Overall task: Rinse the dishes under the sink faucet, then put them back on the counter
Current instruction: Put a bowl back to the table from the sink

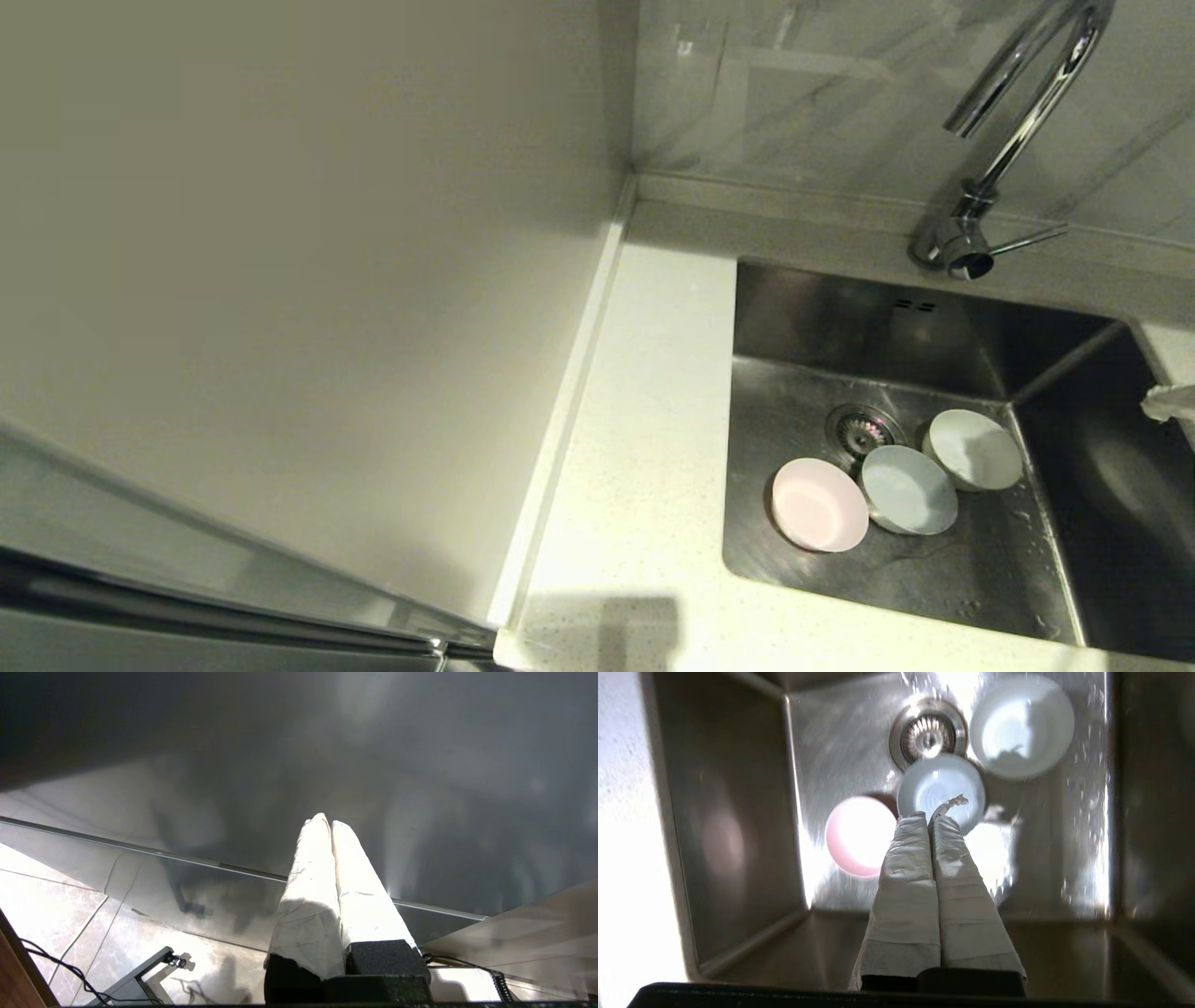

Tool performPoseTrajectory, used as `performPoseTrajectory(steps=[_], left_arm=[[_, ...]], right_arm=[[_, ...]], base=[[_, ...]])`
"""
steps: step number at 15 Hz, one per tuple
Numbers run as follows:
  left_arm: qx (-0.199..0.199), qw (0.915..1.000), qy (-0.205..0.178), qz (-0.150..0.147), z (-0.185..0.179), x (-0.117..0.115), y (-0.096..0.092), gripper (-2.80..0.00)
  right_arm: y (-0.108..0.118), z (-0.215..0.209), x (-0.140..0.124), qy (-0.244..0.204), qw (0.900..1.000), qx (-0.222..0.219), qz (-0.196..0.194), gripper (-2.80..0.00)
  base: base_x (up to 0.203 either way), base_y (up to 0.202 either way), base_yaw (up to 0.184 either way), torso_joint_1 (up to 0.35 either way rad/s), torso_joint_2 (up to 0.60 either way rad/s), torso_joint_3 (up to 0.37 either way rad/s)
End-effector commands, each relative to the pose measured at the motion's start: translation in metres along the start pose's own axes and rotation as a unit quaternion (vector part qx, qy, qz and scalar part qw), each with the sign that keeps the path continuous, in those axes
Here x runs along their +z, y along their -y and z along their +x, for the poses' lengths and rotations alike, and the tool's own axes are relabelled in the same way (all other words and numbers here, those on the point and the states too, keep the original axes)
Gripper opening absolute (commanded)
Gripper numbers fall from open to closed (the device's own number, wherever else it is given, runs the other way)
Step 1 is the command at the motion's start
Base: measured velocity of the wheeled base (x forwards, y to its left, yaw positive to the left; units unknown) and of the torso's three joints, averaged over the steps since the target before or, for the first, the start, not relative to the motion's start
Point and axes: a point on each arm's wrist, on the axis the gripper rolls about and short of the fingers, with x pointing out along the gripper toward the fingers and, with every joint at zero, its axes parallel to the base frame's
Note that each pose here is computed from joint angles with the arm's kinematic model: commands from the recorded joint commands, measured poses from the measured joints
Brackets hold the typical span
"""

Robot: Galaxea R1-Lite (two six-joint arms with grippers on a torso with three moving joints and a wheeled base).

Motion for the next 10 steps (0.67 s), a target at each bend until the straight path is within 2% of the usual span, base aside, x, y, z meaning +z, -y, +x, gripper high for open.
performPoseTrajectory(steps=[1, 3, 6, 10], left_arm=[[0.001, 1.0000, 0.002, 0.000, -0.0002, 0.0000, 0.0000, -2.80], [0.000, 1.0000, 0.002, 0.000, -0.0002, 0.0000, 0.0000, -2.80], [0.000, 1.0000, 0.002, 0.000, -0.0002, 0.0000, 0.0000, -2.80], [0.000, 1.0000, 0.002, 0.000, -0.0002, 0.0000, 0.0000, -2.80]], right_arm=[[-0.0020, -0.0049, -0.0015, 0.003, 1.000, 0.000, -0.002, -2.80], [-0.0029, -0.0059, -0.0028, 0.004, 1.000, 0.002, -0.011, -2.80], [-0.0025, -0.0041, -0.0023, 0.004, 0.998, 0.002, -0.063, -2.80], [0.0008, 0.0029, -0.0040, -0.002, 0.998, 0.004, -0.062, -2.80]], base=[[0.000, 0.000, 0.000, 0.000, 0.00, 0.000], [0.000, 0.000, 0.000, 0.000, 0.00, 0.000], [0.000, 0.000, 0.000, 0.000, 0.00, 0.000], [0.000, 0.000, 0.000, 0.000, 0.00, 0.000]])
